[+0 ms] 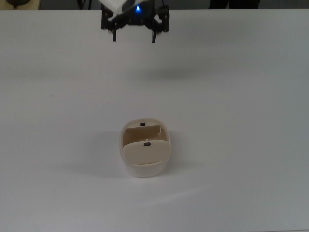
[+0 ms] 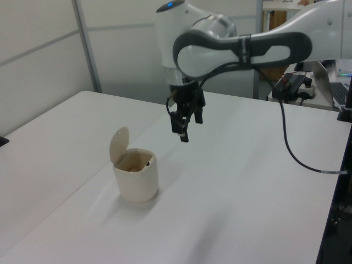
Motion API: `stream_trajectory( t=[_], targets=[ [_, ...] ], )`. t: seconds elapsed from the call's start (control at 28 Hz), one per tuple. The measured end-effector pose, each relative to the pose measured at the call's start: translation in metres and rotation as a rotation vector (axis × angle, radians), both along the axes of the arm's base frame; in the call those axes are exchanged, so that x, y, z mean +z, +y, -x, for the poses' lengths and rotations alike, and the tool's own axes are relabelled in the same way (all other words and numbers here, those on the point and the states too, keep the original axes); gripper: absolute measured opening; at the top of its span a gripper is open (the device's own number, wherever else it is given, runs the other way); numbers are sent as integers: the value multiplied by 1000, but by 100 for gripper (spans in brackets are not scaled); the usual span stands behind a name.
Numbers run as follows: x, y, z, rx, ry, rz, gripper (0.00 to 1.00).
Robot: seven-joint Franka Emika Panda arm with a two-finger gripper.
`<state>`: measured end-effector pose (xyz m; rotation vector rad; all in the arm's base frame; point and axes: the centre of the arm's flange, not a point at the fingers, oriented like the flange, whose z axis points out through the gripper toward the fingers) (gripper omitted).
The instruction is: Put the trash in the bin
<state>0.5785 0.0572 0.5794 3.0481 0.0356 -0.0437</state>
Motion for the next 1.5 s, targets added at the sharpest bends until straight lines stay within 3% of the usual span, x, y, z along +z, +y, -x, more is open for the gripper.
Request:
stream_trajectory(
  t=[0.36, 0.57, 1.5],
  targets=[
    [41, -36, 21, -72, -48, -9, 100],
    [41, -56, 21, -110, -48, -17, 100],
    [41, -59, 21, -117, -47, -25, 100]
  ],
)
